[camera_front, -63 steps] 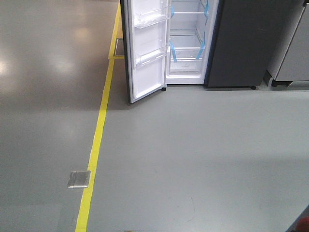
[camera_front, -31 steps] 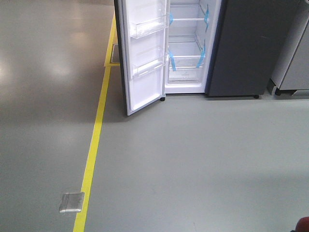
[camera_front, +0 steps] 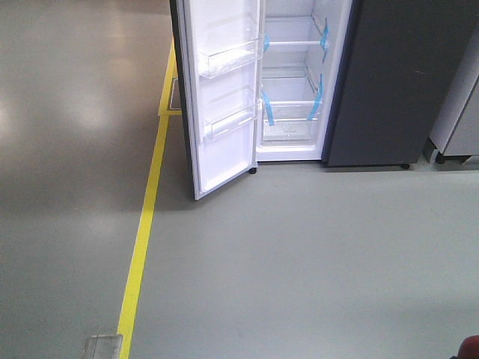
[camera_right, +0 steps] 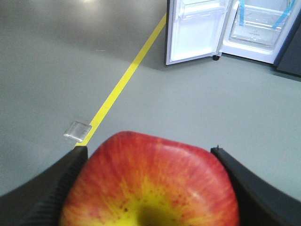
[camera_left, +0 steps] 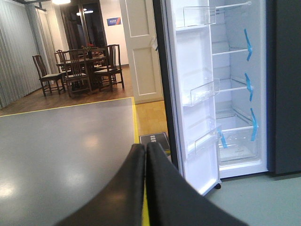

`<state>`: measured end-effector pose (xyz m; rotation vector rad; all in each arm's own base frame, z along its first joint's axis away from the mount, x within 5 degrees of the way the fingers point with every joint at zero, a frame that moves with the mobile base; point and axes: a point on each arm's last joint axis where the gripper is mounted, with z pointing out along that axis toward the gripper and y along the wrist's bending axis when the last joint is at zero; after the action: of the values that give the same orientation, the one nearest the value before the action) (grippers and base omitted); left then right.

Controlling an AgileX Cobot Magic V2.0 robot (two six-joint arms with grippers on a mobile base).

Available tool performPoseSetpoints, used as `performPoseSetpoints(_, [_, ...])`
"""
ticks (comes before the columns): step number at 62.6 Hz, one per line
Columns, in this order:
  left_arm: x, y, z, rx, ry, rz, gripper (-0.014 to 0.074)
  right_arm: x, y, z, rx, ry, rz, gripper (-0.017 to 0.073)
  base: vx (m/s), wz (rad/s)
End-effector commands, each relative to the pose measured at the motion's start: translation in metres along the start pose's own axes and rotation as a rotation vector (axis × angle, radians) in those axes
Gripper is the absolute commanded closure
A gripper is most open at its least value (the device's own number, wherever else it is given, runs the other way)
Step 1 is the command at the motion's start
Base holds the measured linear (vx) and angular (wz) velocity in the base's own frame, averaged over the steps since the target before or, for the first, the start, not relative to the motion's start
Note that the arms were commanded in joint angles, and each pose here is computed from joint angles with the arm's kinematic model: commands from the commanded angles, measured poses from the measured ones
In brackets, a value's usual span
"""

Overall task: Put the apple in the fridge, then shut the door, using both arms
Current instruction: 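Drive the base toward the open silver fridge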

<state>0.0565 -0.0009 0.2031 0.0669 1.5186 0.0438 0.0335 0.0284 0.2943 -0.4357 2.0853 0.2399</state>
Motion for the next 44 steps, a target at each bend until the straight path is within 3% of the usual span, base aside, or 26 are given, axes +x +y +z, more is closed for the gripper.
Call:
performPoseSetpoints(1, [-0.0004, -0.0005, -0.0008, 0.002, -0.069, -0.010, 0.0600, -0.0132, -0.0010, -0.0038, 0.012, -0.084, 0.008, 0.0203, 0.26, 0.01])
performPoseSetpoints(44, [-0.0004, -0.0005, -0.0008, 0.002, -0.069, -0.010, 0.0600, -0.0132, -0.0010, -0.0038, 0.012, -0.084, 0.008, 0.0203, 0.23, 0.06])
